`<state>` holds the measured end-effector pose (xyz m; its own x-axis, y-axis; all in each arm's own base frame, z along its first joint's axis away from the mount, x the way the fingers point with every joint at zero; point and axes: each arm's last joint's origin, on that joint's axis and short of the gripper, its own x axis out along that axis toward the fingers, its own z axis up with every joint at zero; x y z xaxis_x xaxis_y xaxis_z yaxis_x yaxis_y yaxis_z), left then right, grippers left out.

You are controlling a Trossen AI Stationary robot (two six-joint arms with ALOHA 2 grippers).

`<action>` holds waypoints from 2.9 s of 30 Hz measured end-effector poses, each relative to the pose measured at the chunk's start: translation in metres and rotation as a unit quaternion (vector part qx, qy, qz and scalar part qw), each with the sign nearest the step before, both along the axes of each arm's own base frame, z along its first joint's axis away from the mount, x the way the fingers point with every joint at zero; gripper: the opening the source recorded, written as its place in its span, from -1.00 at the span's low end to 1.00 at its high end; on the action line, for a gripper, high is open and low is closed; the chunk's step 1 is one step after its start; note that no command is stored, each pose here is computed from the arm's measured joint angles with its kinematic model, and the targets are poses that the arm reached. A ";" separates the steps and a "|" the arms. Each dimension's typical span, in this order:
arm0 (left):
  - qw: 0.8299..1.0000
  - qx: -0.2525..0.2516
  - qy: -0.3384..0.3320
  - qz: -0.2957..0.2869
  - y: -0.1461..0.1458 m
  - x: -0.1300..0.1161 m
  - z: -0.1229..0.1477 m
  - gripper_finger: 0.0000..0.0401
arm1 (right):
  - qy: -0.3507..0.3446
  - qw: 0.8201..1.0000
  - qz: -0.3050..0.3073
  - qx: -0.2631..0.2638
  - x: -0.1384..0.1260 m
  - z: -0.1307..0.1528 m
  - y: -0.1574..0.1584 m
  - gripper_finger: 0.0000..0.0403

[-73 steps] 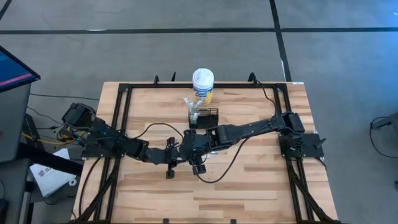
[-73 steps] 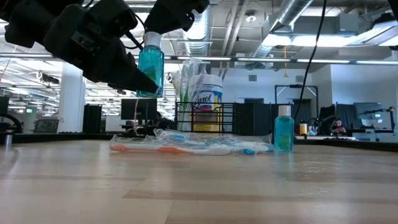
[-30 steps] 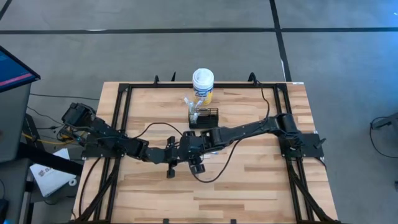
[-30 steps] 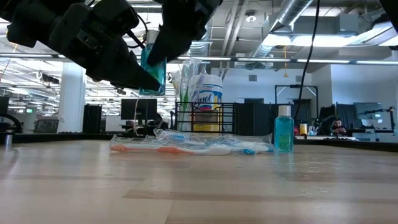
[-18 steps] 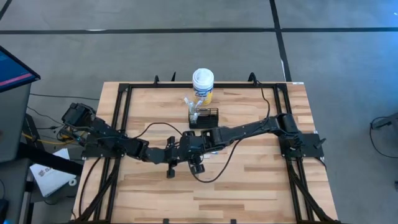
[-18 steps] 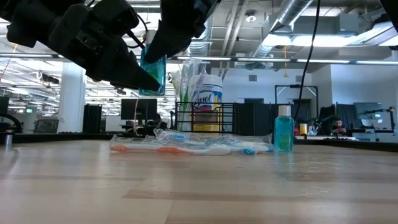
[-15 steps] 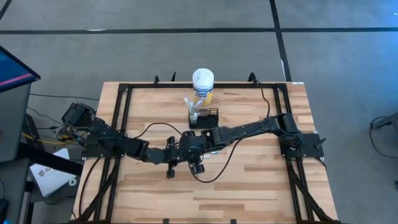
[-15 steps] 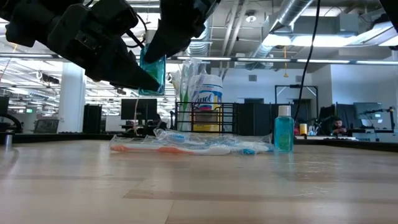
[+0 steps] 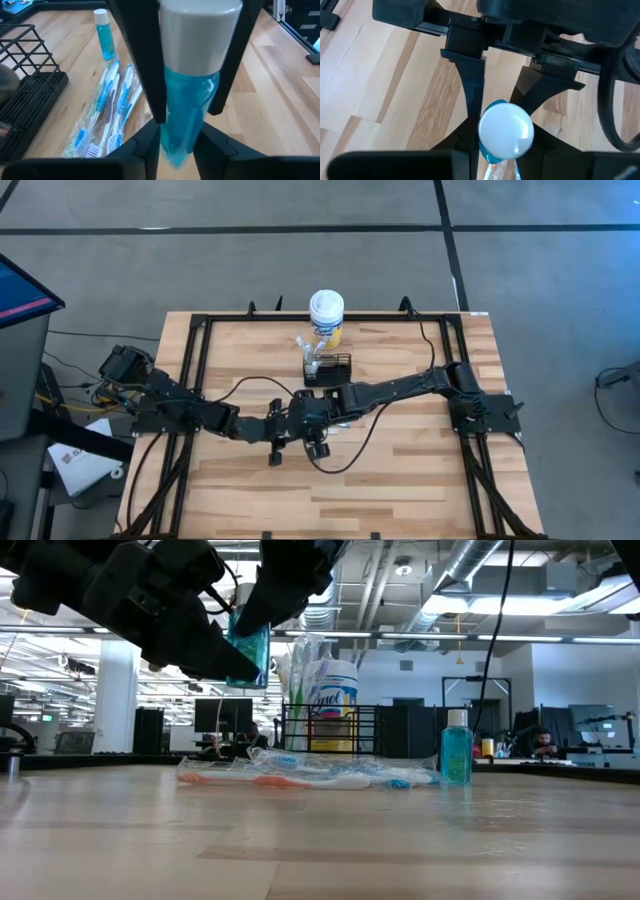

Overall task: Pick & Place toothbrushing station
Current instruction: Put the blue mouthwash bottle into the black wire organizer

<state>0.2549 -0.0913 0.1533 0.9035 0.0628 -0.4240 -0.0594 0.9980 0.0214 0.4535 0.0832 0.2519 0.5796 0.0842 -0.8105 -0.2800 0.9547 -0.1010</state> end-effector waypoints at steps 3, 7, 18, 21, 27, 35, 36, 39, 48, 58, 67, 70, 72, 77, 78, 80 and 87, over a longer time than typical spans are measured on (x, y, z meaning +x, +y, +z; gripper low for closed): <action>1.000 0.002 0.006 0.001 0.000 -0.001 -0.002 -0.46 | -0.002 1.000 0.000 0.000 0.000 0.001 0.000 -0.60; 1.000 0.002 0.006 0.001 0.000 -0.001 -0.002 -0.43 | -0.003 1.000 0.000 0.000 -0.001 0.003 0.000 -0.60; 1.000 -0.003 0.019 0.011 0.006 -0.015 0.006 -0.42 | 0.019 1.000 -0.005 -0.003 -0.007 0.006 -0.001 -0.60; 0.999 -0.013 0.021 0.020 0.010 -0.024 0.003 -0.42 | 0.023 1.000 -0.011 -0.006 -0.013 0.014 -0.006 -0.60; 0.999 -0.036 0.018 0.032 0.014 -0.034 0.000 -0.41 | 0.002 0.999 -0.041 -0.026 -0.024 0.038 -0.015 -0.60; 0.999 -0.041 0.012 0.031 0.014 -0.033 0.001 -0.41 | -0.015 0.995 -0.083 -0.045 -0.054 0.073 -0.026 -0.60; 0.999 -0.042 0.011 0.031 0.014 -0.033 0.001 -0.41 | -0.017 0.995 -0.087 -0.044 -0.058 0.076 -0.028 -0.60; 0.999 -0.042 0.010 0.031 0.014 -0.033 0.001 -0.41 | -0.021 0.994 -0.099 -0.041 -0.070 0.082 -0.035 -0.60; 0.998 -0.046 0.008 0.032 0.013 -0.033 0.002 -0.41 | -0.034 0.988 -0.148 -0.031 -0.093 0.079 -0.066 -0.60; 0.998 -0.047 0.007 0.032 0.013 -0.033 0.002 -0.41 | -0.025 0.980 -0.196 -0.024 -0.099 0.058 -0.106 -0.60; 0.998 -0.047 0.008 0.031 0.013 -0.033 0.002 -0.41 | -0.036 0.977 -0.212 -0.003 -0.097 0.044 -0.135 -0.60; 0.998 -0.047 0.008 0.031 0.013 -0.033 0.002 -0.41 | -0.032 0.975 -0.218 0.004 -0.099 0.040 -0.143 -0.60; 0.998 -0.047 0.008 0.031 0.013 -0.033 0.002 -0.41 | -0.033 0.974 -0.222 0.004 -0.099 0.040 -0.146 -0.60; 0.998 -0.047 0.008 0.031 0.013 -0.033 0.002 -0.41 | -0.041 0.976 -0.213 0.008 -0.099 0.041 -0.152 -0.60; 0.998 -0.047 0.008 0.031 0.013 -0.033 0.002 -0.41 | -0.042 0.976 -0.211 0.008 -0.099 0.041 -0.152 -0.60; 0.998 -0.047 0.008 0.031 0.013 -0.033 0.002 -0.41 | -0.043 0.976 -0.213 0.009 -0.099 0.041 -0.154 -0.60; 0.998 -0.046 0.007 0.033 0.013 -0.033 0.002 -0.41 | -0.041 0.978 -0.206 0.009 -0.091 0.032 -0.160 -0.60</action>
<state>0.2220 -0.0778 0.1550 0.8922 0.0819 -0.4441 -0.1251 0.9898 -0.0688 0.3626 -0.0773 0.2840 0.6308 -0.1561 -0.7601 0.1365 0.9866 -0.0893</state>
